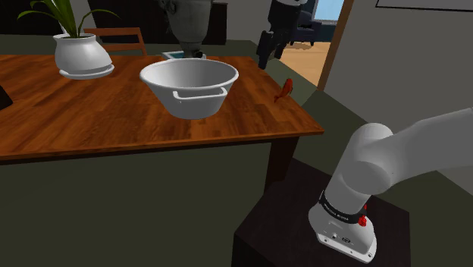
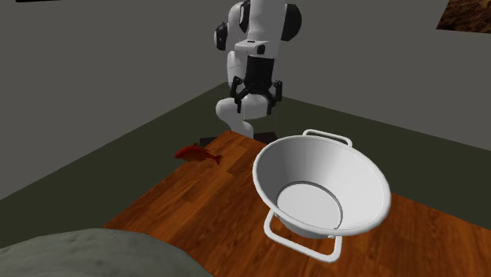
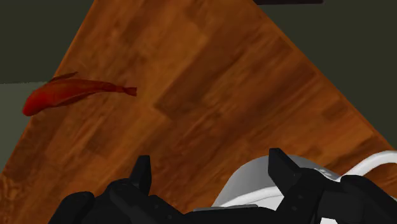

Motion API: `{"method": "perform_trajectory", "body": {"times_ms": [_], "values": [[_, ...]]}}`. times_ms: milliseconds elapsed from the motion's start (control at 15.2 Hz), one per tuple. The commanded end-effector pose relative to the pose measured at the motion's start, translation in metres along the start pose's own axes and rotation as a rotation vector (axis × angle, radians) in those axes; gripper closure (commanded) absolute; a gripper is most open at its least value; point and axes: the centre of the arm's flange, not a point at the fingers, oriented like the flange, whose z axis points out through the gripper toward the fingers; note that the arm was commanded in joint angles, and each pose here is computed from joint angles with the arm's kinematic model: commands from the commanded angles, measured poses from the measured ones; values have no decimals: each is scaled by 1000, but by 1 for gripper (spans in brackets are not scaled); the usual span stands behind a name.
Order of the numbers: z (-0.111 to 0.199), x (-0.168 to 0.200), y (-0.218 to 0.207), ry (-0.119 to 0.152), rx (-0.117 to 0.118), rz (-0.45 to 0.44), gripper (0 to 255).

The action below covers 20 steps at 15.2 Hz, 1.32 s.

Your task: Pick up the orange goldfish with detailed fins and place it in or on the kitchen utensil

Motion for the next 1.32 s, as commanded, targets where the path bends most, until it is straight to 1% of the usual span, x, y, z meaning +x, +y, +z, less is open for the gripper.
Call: {"method": "perform_trajectory", "body": {"times_ms": [0, 330, 594, 858, 1188, 1254], "values": [[0, 0, 0, 0, 0, 0, 0], [30, 13, 66, -22, 54, 243, 0], [58, 11, 119, -39, 98, 437, 0], [87, -2, 169, -57, 141, 632, 0], [126, -31, 225, -78, 196, 875, 0], [128, -34, 228, -80, 199, 891, 0]]}}
